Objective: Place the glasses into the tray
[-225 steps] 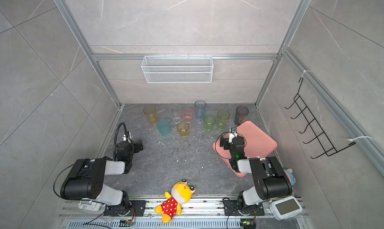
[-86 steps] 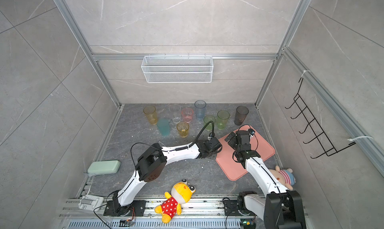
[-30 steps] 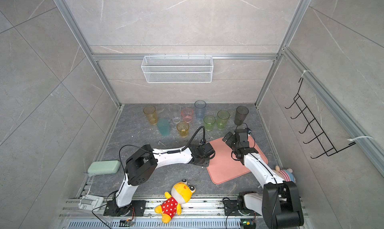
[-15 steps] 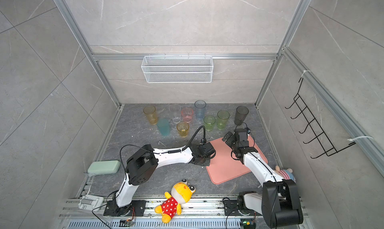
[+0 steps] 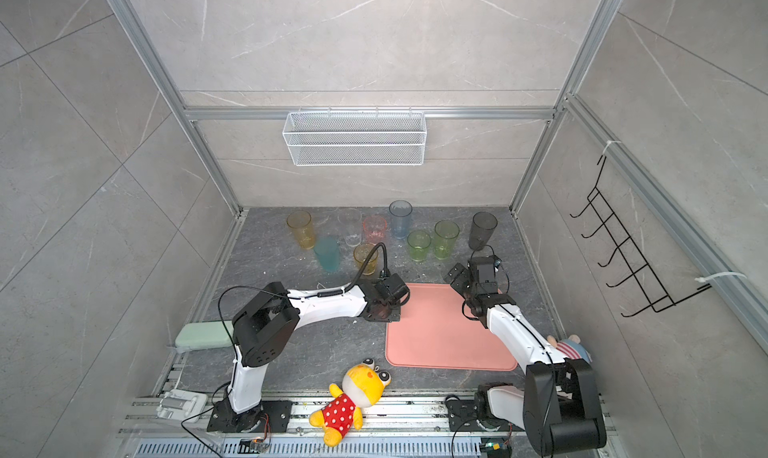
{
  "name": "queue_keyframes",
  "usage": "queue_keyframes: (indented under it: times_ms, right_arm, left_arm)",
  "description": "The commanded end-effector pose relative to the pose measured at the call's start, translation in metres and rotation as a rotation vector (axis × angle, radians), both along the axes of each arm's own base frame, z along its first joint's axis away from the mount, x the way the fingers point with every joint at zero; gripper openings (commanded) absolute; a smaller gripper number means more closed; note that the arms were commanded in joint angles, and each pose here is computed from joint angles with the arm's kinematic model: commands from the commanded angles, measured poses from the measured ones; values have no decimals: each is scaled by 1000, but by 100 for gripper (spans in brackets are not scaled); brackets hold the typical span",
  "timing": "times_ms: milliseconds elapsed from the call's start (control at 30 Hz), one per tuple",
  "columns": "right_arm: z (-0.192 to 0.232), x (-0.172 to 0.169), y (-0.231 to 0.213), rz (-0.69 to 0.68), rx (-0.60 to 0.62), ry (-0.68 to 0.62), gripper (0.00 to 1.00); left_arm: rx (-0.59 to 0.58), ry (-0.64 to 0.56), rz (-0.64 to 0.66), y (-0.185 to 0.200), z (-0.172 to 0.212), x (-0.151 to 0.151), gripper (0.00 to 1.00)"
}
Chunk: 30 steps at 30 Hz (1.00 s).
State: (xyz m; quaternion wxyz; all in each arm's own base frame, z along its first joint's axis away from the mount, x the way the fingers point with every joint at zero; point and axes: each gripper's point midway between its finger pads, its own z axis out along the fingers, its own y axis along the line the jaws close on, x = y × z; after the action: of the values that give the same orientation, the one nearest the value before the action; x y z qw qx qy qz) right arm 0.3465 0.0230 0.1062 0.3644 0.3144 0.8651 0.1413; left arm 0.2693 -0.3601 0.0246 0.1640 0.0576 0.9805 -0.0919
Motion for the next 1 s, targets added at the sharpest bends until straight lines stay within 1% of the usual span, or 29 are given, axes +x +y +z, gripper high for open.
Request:
queue_keyframes:
  times_ms: [0,233,433,667,967]
  right_arm:
    - [9,8,2,16,1,-21,99]
    - [9,8,2,19,0,-23,99]
    - [8,8,2,18,-1,-21,100]
    - [7,8,3,22,-1,-16,100]
    - [4,9,3,21,2,-11,99]
  left_arm:
    - [72,-18,-10,34,6,8,6]
    - [103,-20,-5,81,7,20,6]
    - [127,-16,-48,116,6,24,3]
    - [156,-10,-22,155,3,19,3]
    - [190,5,72,209,3,9,3]
